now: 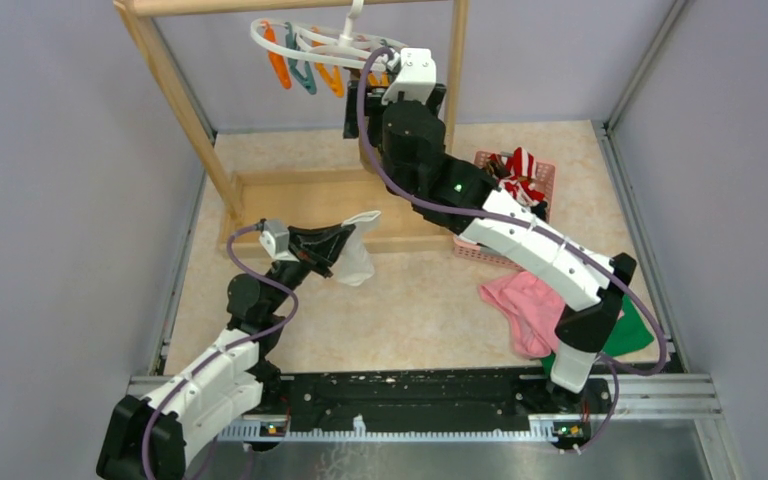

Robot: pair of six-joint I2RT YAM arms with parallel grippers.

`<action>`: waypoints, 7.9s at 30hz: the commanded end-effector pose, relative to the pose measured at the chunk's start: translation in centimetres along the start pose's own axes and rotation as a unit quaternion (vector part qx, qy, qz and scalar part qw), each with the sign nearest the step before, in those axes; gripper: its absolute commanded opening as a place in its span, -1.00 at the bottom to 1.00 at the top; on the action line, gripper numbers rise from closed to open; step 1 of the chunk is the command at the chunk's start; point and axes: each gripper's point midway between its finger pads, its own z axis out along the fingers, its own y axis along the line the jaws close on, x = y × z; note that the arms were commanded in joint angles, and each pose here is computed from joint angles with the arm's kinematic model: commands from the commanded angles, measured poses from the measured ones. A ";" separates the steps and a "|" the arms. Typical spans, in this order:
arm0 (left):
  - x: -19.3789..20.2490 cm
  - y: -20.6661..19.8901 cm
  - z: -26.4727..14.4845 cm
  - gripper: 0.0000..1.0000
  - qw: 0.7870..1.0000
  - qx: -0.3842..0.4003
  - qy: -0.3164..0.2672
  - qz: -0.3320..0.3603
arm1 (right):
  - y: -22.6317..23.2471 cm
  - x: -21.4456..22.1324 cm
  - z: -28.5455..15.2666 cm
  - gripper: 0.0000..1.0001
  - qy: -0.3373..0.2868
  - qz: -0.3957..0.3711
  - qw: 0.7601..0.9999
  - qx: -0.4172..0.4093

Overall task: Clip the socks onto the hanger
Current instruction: Open the clamp at the hanger, then clamp the sock onto the hanger.

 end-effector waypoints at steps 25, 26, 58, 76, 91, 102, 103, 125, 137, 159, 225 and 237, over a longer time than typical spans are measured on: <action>0.2 0.8 -1.0 -1.00 0.999 -0.023 -0.001 0.028 | -0.3 -1.5 2.8 0.35 -0.024 -0.076 0.993 0.090; 0.1 0.8 -1.1 -1.00 0.999 -0.024 -0.003 0.029 | -0.4 -1.4 2.9 0.34 -0.024 -0.077 0.992 0.092; -0.1 0.9 -1.2 -1.00 0.999 -0.030 -0.007 0.034 | -1.8 -0.9 5.8 0.30 -0.046 -0.103 0.986 0.124; 0.0 1.1 -1.3 -1.00 0.999 -0.035 -0.007 0.034 | -2.2 0.2 6.9 0.16 -0.034 -0.104 0.987 0.121; -0.2 1.0 -1.3 -1.00 0.999 -0.034 -0.009 0.035 | -2.4 -1.1 6.7 0.17 -0.054 -0.101 0.986 0.124; -0.2 1.0 -1.3 -1.00 0.999 -0.033 -0.010 0.036 | -2.0 -1.3 6.8 -0.35 -0.057 -0.110 0.986 0.110; -0.2 0.9 -1.3 -1.00 0.999 -0.033 -0.011 0.036 | -2.0 -1.3 6.8 -0.42 -0.057 -0.111 0.986 0.108; -0.9 0.8 -0.9 -1.00 0.999 -0.030 -0.015 0.039 | -2.6 -2.6 5.5 -0.63 -0.059 -0.067 0.993 0.080; -4.4 0.7 2.3 -1.00 0.998 -0.010 -0.064 0.016 | -2.5 -3.3 5.2 -1.00 -0.036 -0.010 0.999 0.015; -5.8 0.7 4.9 -1.00 0.997 0.007 -0.079 -0.001 | -4.0 -2.7 5.2 -0.24 -0.019 0.019 0.999 -0.018; -6.7 4.6 12.1 -1.00 0.991 -0.086 -0.100 0.028 | -4.1 -2.1 5.3 -0.32 -0.033 0.033 0.998 -0.042; -6.5 4.8 11.7 -1.00 0.990 -0.093 -0.101 0.024 | -4.0 -1.9 6.3 -0.34 -0.040 0.024 0.998 -0.037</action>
